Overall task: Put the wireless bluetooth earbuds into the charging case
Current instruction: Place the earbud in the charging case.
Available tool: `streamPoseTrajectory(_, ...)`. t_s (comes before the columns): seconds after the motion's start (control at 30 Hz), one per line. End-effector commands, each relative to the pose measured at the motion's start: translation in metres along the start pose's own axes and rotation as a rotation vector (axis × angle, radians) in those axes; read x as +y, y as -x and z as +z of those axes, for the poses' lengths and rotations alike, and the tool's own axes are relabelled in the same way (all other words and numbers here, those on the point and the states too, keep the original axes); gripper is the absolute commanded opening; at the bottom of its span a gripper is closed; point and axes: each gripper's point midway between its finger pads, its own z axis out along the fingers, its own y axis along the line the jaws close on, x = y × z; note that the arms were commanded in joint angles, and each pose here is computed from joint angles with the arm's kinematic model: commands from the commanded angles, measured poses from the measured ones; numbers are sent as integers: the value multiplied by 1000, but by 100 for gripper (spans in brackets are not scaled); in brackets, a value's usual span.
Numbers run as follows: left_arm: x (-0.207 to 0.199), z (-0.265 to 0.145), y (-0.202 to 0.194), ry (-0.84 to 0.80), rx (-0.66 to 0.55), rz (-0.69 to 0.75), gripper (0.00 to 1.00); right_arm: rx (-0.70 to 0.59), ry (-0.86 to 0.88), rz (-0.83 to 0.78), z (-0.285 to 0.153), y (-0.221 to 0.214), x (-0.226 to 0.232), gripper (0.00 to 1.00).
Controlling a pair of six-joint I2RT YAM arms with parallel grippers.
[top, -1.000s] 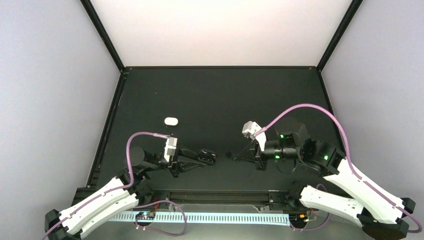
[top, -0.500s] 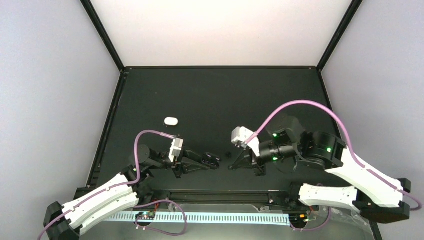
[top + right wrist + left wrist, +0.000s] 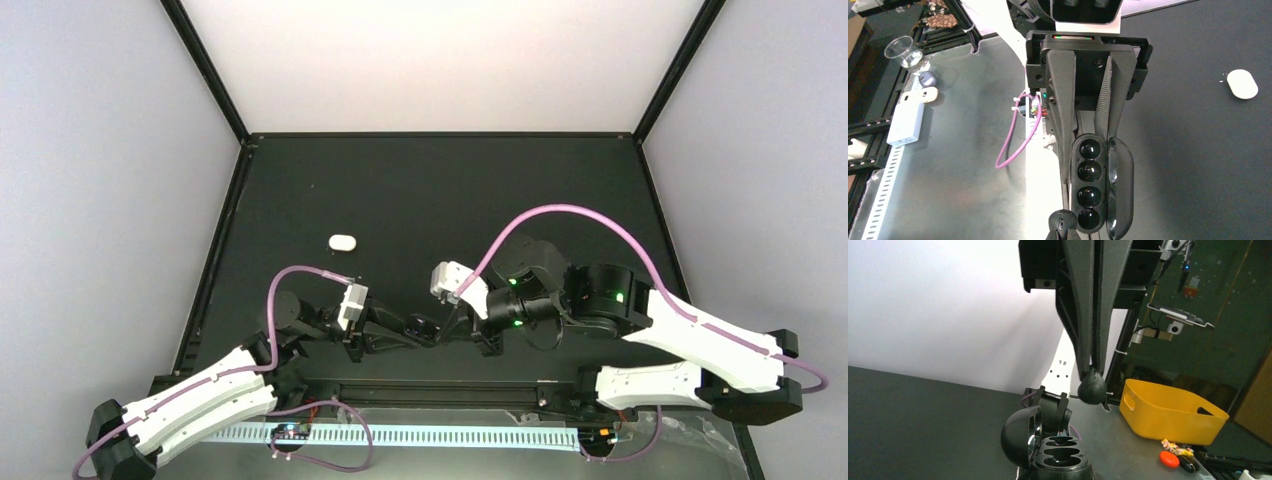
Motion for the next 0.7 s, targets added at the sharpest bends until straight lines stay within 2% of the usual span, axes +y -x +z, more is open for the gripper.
streamPoseTrajectory(0.0,-18,1,19,-58,-35,83,2,-14,-23,-9,2,10,0,1)
streamPoseTrajectory(0.67,-28,0,22,-84,-45,109,2,22,-48,-19,12,7,-2,1)
